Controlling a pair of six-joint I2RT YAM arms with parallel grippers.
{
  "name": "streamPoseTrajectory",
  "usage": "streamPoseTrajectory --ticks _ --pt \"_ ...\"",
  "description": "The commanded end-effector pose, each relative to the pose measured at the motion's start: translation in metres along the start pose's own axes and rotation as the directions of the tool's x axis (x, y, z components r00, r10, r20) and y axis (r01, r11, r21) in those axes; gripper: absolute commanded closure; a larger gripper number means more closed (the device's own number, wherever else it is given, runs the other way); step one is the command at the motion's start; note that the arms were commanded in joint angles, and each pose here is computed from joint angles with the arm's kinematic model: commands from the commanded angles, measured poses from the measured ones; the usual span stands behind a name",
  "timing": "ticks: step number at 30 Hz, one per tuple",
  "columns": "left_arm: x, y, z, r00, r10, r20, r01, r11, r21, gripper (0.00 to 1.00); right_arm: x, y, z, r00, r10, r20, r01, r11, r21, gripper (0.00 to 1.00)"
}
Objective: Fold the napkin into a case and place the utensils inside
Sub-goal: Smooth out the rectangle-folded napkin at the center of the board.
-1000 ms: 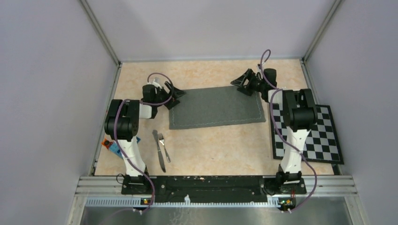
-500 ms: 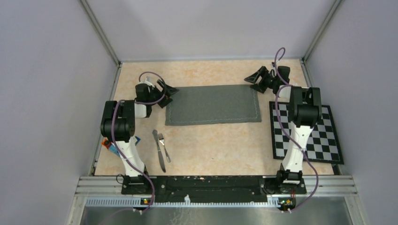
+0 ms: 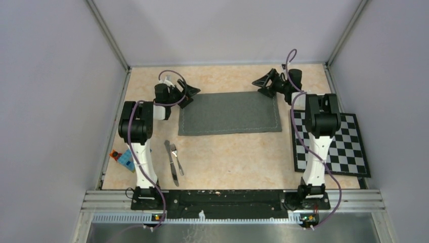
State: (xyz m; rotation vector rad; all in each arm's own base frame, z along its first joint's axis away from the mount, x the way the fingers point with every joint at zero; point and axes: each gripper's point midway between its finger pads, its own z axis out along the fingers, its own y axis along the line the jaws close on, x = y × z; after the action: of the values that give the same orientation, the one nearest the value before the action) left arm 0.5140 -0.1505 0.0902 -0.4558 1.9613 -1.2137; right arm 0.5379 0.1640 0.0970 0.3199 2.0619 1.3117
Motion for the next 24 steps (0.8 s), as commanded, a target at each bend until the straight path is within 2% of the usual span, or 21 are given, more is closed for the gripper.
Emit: streamPoseTrajectory --ticks 1,6,9,12,14,17,20,21,24 --pt "-0.022 0.032 0.008 0.997 -0.021 0.077 0.023 0.999 -0.023 0.01 -0.013 -0.041 -0.008 0.999 0.036 0.033 -0.037 0.999 0.03 0.25" --pt "-0.036 0.062 -0.003 0.991 -0.068 0.112 0.077 0.994 -0.079 0.01 -0.019 -0.088 -0.023 0.999 0.027 0.03 -0.031 0.987 0.159 0.25" --pt "-0.035 0.054 -0.012 0.994 -0.051 0.098 0.058 0.995 -0.075 0.01 -0.033 -0.104 -0.029 0.999 -0.042 0.014 0.036 0.961 0.274 0.25" --pt "-0.032 0.032 -0.02 0.998 -0.002 0.065 0.007 0.997 -0.08 0.01 -0.054 -0.085 -0.032 0.99 -0.139 -0.006 0.133 0.928 0.347 0.27" --pt "-0.032 0.012 -0.028 0.998 0.049 0.049 -0.045 0.995 -0.083 0.01 -0.067 -0.053 -0.036 0.973 -0.231 -0.025 0.222 0.896 0.384 0.27" --pt "-0.027 -0.014 -0.047 0.994 0.105 0.008 -0.103 0.987 -0.124 0.01 -0.072 0.005 -0.045 0.93 -0.362 -0.072 0.349 0.801 0.487 0.26" --pt "-0.024 -0.039 -0.075 0.991 0.137 -0.002 -0.136 0.977 -0.162 0.01 -0.037 0.043 -0.058 0.909 -0.397 -0.124 0.386 0.697 0.604 0.26" --pt "-0.023 -0.046 -0.085 0.989 0.148 -0.003 -0.146 0.973 -0.176 0.01 -0.017 0.047 -0.059 0.911 -0.385 -0.146 0.388 0.683 0.618 0.26" --pt "-0.01 -0.071 -0.118 0.983 0.184 -0.012 -0.183 0.968 -0.169 0.01 0.048 0.071 -0.049 0.918 -0.357 -0.171 0.387 0.718 0.579 0.35"
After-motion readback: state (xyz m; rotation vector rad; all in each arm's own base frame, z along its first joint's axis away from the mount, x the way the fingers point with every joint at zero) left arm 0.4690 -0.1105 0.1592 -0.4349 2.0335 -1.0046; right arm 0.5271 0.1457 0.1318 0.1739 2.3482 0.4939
